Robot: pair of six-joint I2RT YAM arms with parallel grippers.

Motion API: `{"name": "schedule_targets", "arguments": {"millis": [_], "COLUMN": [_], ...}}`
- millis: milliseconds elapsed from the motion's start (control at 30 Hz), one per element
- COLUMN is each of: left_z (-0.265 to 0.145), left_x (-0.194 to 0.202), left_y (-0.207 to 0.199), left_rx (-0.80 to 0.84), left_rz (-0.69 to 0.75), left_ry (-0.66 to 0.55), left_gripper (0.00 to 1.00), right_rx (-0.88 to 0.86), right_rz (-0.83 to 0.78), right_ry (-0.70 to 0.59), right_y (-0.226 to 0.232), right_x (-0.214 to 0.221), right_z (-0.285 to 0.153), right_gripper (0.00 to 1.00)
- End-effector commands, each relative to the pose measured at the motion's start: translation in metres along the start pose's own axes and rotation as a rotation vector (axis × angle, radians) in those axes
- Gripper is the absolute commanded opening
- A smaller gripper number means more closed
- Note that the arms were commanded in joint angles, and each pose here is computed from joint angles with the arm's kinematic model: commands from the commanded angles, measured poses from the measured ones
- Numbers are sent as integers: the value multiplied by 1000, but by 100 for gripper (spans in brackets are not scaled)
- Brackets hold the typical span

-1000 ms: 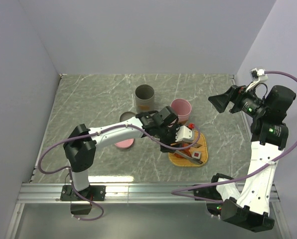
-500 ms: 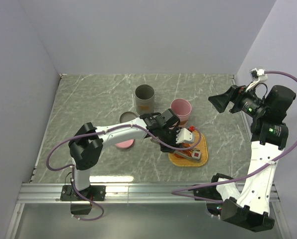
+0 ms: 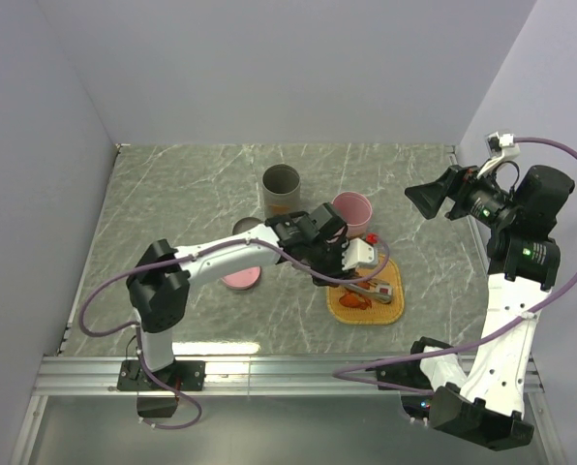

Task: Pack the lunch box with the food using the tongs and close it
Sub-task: Pick up the food using the clamp, then place the food into the lunch box

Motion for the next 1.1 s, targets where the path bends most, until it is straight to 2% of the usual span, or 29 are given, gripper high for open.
{"name": "schedule_targets", "arguments": {"millis": [0, 200, 367, 533, 667, 1067], "left_z": [-57, -107, -156, -186, -187, -156], "left_x": [-43, -50, -37, -14, -5, 13], "left_y": [6, 24, 55, 84, 91, 98], "left_rx": [-108, -181, -273, -348, -370, -294], "left_rz": [29, -81, -214, -328, -342, -374], "left_ry": [-171, -271, -346, -353, -323, -258], "left_gripper": [39, 39, 40, 41, 41, 44], "right_rx": [-11, -9, -8, -10, -8, 6], "right_rz": [-28, -27, -19, -5, -4, -9], "right_ry": [-35, -38, -37, -38, -37, -37], "right_y": [7, 7, 5, 3, 3, 1], "right_x": [-14, -15, -14, -12, -11, -8], "right_z": [-4, -5, -4, -2, -3, -3], "right_gripper": [100, 100, 100, 100, 100, 100]}}
Point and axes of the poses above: each gripper's point midway between its finger pads, its own z axis out along the fingers, its own y axis along the line the jaws close on, x = y × z, the point moved 9 cm from there along -z, back along the fingers, and after that the axes turned 5 degrees about z, right-handed, at the moved point
